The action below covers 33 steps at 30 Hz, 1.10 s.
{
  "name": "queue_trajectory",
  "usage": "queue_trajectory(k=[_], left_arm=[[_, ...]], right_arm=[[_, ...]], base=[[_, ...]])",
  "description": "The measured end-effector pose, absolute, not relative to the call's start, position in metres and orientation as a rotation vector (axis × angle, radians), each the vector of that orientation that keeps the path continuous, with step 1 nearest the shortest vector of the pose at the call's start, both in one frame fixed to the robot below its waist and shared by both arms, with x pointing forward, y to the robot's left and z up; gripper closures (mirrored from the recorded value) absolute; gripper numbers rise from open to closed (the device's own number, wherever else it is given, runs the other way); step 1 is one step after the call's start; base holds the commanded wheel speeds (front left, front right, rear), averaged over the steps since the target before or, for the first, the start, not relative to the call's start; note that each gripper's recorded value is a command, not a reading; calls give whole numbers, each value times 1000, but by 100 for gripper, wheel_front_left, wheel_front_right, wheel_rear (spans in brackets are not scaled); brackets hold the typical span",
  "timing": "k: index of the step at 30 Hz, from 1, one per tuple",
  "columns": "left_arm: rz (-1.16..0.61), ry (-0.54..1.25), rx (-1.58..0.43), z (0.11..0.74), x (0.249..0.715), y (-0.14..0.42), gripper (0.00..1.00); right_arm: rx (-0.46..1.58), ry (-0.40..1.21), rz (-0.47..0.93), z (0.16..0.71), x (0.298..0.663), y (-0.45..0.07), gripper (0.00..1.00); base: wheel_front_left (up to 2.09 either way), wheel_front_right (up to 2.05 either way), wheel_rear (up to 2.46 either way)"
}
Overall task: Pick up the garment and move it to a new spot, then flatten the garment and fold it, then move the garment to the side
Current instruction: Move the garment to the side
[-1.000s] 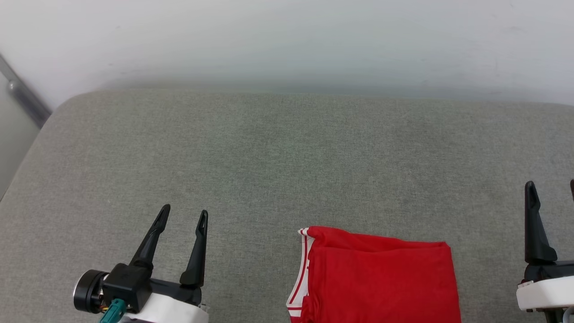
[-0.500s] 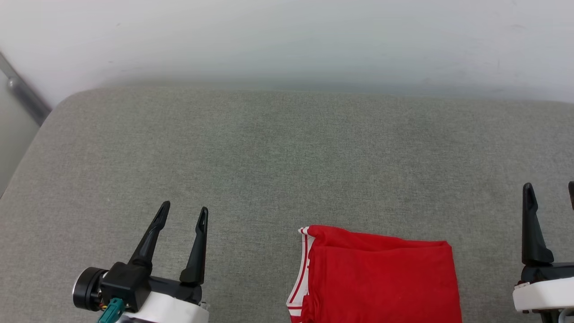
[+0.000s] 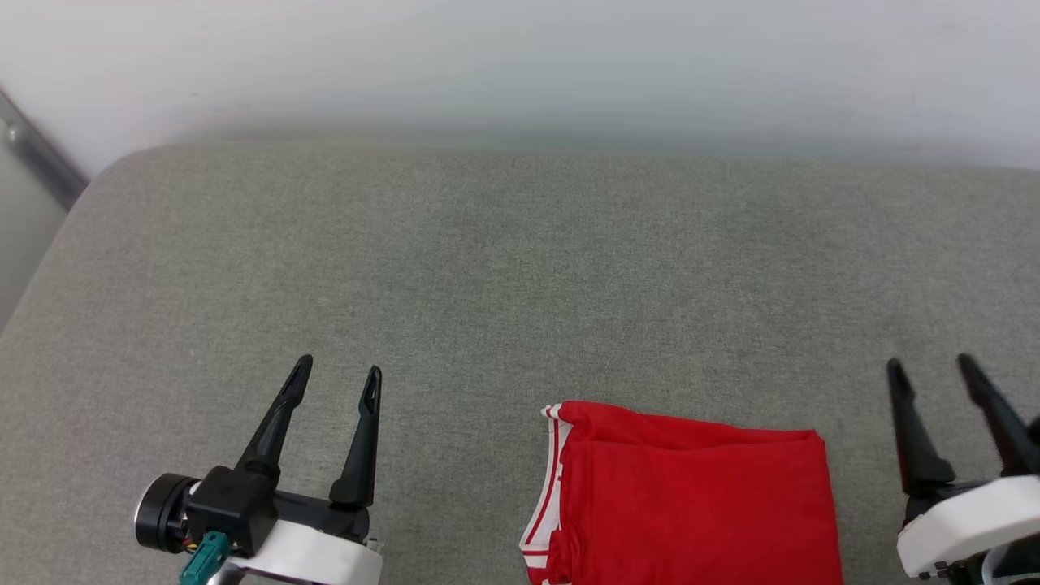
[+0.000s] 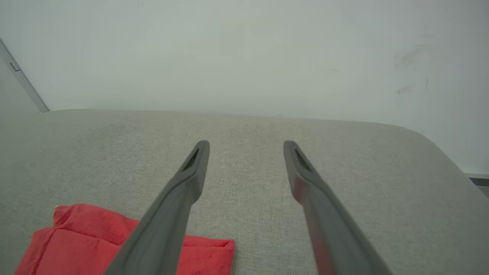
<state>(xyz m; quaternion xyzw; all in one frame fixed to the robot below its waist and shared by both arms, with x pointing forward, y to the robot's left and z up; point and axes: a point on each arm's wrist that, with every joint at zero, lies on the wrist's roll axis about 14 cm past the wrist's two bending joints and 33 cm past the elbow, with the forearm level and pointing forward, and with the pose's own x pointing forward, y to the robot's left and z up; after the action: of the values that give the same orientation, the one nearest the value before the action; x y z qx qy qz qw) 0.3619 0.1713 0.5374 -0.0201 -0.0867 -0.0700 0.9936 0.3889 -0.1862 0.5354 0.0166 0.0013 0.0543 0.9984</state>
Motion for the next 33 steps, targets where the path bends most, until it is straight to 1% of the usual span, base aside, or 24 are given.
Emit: queue_trajectory(k=[2,5,9,12,16,19,21,23,25,32,33], left_arm=[[-141,-171,-37,536,364,171,0],[-142,-157,-34,532,366,172,0],[-147,-144,-41,528,370,170,0],[-144,-130,-42,523,373,171,0],[-140,-115,-40,518,376,172,0],[-125,-95,-35,512,378,176,0],[-117,-85,-36,509,378,177,0],[-107,-84,-34,509,378,181,0],[-93,-74,-32,506,377,185,0],[-69,-58,-33,502,376,191,0],[-65,-57,-34,501,375,192,0]], right_arm=[[35,124,152,519,389,-179,0],[15,359,204,488,380,-174,0],[15,623,241,461,364,-171,0],[17,829,273,439,344,-165,0],[-45,962,279,423,337,-164,0],[-13,1045,310,405,331,-150,0],[-29,1089,313,394,331,-149,0],[11,1137,324,382,327,-142,0],[51,1152,333,377,328,-134,0],[2,1204,363,357,329,-125,0],[-22,1203,370,355,329,-124,22]], base=[[0,0,0],[0,0,0],[0,0,0],[0,0,0],[0,0,0],[0,0,0],[0,0,0],[0,0,0],[0,0,0],[0,0,0],[0,0,0]])
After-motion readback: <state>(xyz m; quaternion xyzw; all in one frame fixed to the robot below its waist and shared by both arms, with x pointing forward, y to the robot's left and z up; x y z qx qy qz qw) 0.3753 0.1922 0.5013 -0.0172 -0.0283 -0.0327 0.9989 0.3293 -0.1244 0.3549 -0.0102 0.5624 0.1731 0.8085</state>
